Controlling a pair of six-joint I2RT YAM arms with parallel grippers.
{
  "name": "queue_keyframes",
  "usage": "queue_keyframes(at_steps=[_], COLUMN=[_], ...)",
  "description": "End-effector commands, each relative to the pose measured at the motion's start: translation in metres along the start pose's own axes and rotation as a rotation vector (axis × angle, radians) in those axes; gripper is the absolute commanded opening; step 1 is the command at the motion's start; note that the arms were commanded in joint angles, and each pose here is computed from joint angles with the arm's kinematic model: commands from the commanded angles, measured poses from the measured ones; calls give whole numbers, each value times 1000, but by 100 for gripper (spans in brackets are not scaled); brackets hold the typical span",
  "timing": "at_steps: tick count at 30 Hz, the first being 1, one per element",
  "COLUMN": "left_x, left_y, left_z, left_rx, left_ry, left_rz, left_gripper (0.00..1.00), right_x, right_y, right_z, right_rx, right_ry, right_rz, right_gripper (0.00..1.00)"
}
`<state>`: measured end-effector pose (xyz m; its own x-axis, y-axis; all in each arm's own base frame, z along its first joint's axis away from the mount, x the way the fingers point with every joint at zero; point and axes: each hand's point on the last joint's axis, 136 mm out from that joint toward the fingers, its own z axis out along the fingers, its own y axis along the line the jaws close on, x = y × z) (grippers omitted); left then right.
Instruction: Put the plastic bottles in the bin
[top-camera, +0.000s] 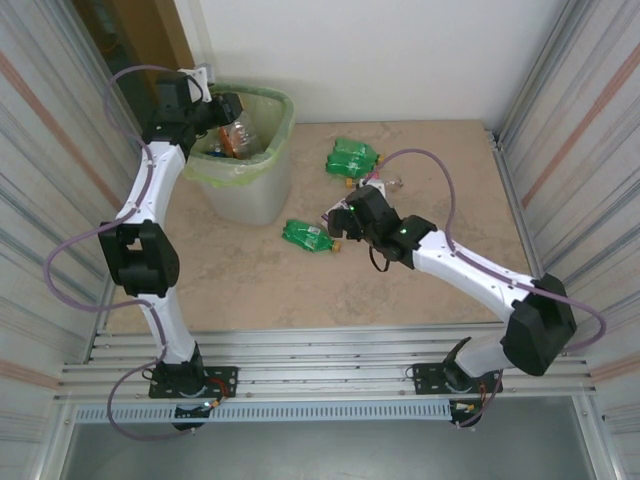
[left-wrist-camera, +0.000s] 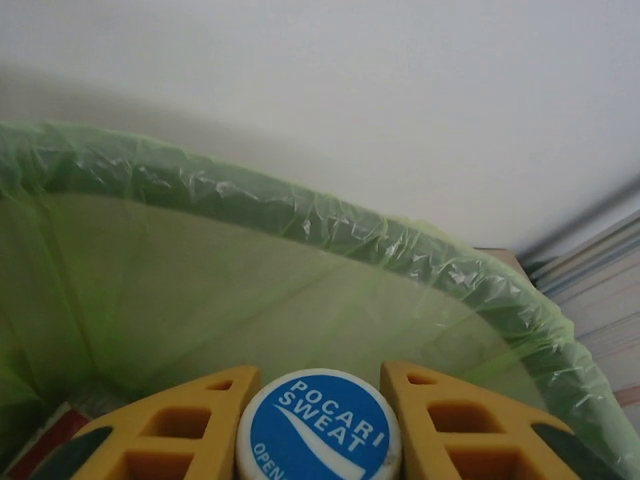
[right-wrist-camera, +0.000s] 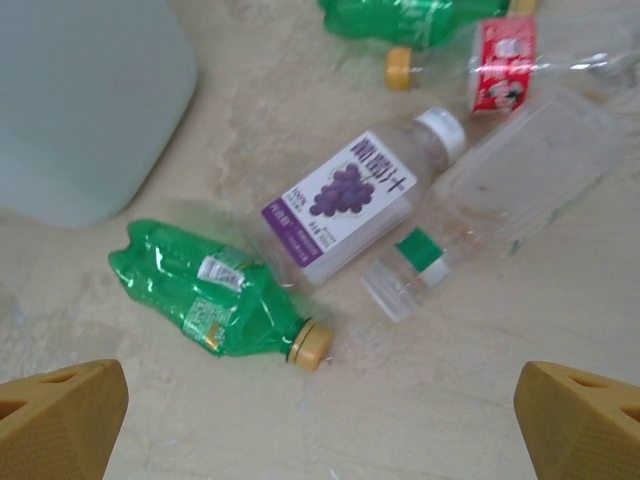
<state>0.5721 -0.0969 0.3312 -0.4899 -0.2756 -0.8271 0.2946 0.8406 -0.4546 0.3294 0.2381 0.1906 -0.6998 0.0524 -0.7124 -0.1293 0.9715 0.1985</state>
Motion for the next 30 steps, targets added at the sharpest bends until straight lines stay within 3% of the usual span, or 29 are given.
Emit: queue_keyframes(at_steps=[1,3,6,19,25,30], left_x=[-13,-14,-21,-51,-40,-17], left_y=[-7,-8,-14,-41,-68,-102], left_z=[-7,-7,-14,-70,-102,-134], left_rx=[26,30,33,-13,47,117], left_ry=[-19,-17,-32,-111,-143,-165], left_rz=[32,33,46,119,135,158], left_gripper=[46,58,64,69,70,77], right_x=[10,16,23,48,55,64], right_y=[19,27,38,75,85,86], right_z=[9,17,26,59,71,85], right_rx=[-52,-56,-62,-105,-113,-104], right_ry=[65,84,102,208,235,266], right_rz=[-88,-126,-188,-370,-420,-452], right_gripper=[98,98,98,98,98,100])
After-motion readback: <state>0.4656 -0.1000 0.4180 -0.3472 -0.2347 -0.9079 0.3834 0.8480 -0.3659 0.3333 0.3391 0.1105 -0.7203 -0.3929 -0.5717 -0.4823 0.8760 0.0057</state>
